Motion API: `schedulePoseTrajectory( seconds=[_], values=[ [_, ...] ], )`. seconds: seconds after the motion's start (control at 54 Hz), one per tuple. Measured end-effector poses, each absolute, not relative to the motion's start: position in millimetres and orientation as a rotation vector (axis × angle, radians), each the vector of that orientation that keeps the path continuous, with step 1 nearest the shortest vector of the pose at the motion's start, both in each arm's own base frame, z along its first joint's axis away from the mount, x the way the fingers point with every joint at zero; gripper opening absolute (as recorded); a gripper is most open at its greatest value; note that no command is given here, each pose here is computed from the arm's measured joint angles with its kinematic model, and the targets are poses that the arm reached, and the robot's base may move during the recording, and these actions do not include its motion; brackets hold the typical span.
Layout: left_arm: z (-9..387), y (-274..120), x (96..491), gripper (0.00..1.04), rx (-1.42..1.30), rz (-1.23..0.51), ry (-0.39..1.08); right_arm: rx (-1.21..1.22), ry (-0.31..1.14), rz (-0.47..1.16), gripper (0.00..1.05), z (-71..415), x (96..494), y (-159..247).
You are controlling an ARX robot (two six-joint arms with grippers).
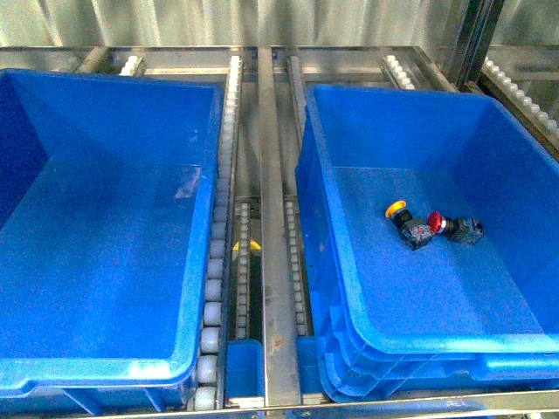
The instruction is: Pick red and yellow buttons and place in box
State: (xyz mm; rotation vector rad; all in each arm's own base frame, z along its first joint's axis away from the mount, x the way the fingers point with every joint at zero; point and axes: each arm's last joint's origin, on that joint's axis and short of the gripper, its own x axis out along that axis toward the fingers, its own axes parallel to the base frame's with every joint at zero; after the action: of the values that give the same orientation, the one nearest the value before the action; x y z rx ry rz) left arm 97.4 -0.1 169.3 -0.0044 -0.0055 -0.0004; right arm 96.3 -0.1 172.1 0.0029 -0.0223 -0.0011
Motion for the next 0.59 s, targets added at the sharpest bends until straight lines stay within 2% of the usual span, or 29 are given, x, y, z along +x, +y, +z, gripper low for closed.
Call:
schedulePoseTrajectory(
  seconds=[0.056,0.148,0.296,0.592],
  values=[
    [169.3,-0.1,97.4,0.97,-0.004,0.0,-0.006,0.003,-0.022,-0.001,0.49,172.1,96.3,-0.1],
    [169.3,-0.1,97.4,0.97,-0.004,0.0,-0.006,0.003,-0.022,-0.001,0.74,172.1,96.3,-0.1],
    [169.3,-0.1,97.4,0.97,-0.004,0.0,-0.006,0.003,-0.022,-0.001,0.99,172.1,96.3,-0.1],
    [169.3,-0.1,97.4,0.97,-0.004,0.0,-0.006,0.003,-0.022,-0.001,0.98,172.1,96.3,-0.1]
  ],
)
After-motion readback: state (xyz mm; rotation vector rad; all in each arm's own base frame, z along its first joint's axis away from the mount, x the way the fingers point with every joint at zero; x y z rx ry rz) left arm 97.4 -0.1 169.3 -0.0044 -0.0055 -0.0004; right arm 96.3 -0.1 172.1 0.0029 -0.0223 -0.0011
